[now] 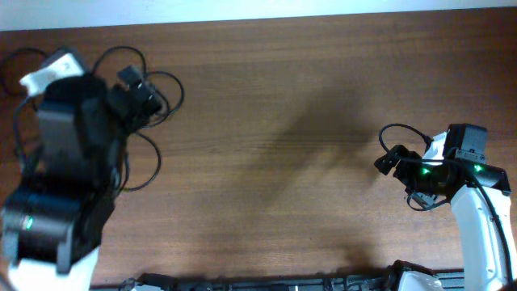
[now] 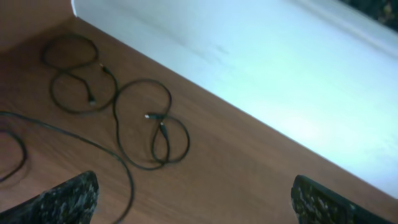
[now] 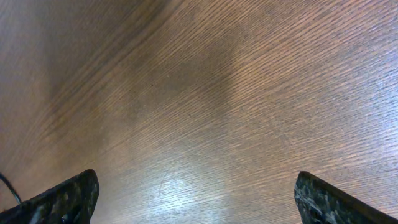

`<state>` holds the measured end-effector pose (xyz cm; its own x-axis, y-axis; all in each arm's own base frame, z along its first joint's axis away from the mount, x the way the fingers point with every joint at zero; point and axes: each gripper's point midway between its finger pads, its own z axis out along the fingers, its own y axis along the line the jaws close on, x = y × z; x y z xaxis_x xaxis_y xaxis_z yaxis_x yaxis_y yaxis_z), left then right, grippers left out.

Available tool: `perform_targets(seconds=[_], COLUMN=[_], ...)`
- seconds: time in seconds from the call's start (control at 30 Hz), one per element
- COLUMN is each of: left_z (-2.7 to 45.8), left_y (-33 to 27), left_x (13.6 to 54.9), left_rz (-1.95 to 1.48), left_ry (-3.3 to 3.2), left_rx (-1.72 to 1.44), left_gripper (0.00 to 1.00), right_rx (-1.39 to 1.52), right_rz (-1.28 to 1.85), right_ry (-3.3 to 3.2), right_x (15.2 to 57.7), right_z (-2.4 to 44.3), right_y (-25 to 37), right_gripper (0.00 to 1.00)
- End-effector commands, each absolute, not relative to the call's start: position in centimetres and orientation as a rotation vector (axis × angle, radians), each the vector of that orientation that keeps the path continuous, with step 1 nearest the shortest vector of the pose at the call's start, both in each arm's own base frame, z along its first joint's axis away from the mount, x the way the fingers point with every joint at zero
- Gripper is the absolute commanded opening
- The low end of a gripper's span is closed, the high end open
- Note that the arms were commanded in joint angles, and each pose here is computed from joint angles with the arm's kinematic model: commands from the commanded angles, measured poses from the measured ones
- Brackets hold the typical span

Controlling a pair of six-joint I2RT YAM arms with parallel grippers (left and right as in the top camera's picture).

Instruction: Untangle cables

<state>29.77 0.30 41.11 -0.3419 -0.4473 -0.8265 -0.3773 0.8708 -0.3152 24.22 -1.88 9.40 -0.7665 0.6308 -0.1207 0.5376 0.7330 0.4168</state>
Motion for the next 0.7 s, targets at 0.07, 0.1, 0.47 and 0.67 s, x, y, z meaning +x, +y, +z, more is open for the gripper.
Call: perform_targets(seconds=[0.07, 0.1, 0.47, 0.67], left_z=[43.1, 43.1, 39.4, 36.2], left_y=[2.0, 2.1, 2.8, 3.4], left_x=[25.6, 25.1, 21.8, 18.8], left_rz=[-0.057, -0.056, 0.04, 0.145], left_ry=[1.896, 1.898, 2.073, 2.249], left_rx=[-0.619, -0.619, -0.615, -0.606], left_gripper=[0.99, 0.99, 0.99, 0.99], right_rx=[0.905, 0.905, 0.905, 0.905], right_rz=[0.512, 0.512, 0.511, 0.511], right_ry=[2.67, 2.67, 2.67, 2.67], right_x=[24.4, 24.4, 24.4, 24.4], right_z=[9.8, 9.8, 9.8, 9.8], right_y=[-2.2, -2.2, -2.2, -2.2], right_gripper=[0.99, 0.99, 0.99, 0.99])
